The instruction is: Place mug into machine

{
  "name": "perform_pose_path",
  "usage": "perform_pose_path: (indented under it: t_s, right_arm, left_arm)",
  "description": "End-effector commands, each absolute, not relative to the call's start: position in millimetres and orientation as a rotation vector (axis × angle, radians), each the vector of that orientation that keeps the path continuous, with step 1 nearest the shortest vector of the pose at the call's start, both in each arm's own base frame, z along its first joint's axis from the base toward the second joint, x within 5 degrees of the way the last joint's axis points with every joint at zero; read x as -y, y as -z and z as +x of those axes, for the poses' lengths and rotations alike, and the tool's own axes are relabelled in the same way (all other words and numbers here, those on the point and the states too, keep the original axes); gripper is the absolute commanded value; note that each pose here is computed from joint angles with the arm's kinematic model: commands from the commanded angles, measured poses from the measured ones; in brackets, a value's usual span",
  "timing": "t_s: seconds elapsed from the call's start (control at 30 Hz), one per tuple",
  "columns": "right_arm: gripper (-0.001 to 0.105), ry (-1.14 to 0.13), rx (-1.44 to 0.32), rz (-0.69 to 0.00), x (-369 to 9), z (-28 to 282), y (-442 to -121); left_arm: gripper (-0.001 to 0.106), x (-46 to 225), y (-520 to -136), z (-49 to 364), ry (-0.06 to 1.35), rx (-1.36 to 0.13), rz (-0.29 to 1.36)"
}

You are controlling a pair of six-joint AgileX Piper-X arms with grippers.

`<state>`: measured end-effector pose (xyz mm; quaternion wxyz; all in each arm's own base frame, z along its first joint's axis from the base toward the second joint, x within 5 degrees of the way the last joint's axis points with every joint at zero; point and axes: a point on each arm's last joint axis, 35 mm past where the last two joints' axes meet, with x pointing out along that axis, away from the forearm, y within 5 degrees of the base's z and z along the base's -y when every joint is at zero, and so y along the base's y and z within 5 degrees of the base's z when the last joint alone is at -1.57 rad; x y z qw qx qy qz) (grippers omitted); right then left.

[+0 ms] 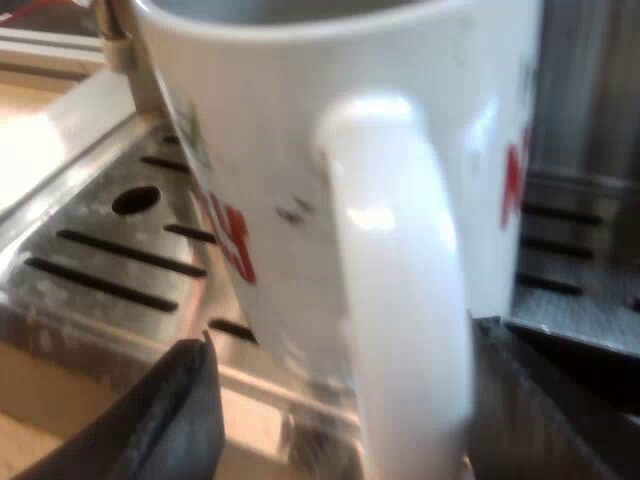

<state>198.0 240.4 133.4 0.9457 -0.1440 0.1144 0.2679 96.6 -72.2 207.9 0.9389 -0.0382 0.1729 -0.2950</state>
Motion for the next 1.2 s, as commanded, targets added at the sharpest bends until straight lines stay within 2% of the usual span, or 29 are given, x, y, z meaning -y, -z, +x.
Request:
perform_pose_path:
  t_s: [0.03,0.4,0.73,0.97,1.1,1.2]
  right_arm:
    - [0.055,-0.544,-0.204,-0.298,-248,207,-137]
    - [0.055,-0.59,-0.177,-0.279,-275,231,-138]
    - [0.055,-0.616,-0.174,-0.283,-282,235,-139]
    - [0.055,-0.564,-0.266,-0.352,-276,220,-141]
    - [0.055,-0.526,-0.31,-0.347,-262,209,-146]
    - [0.055,-0.505,-0.333,-0.37,-250,198,-148]
  left_arm:
    - [0.087,73,-210,96,0.612,-0.346,-0.096]
    - [0.087,73,-210,96,0.612,-0.346,-0.096]
    - [0.087,73,-210,96,0.612,-0.346,-0.096]
    - [0.087,73,-210,96,0.612,-0.346,-0.096]
    - [0.087,73,-210,96,0.612,-0.346,-0.096]
    - [0.087,73,-212,96,0.613,-0.336,-0.1]
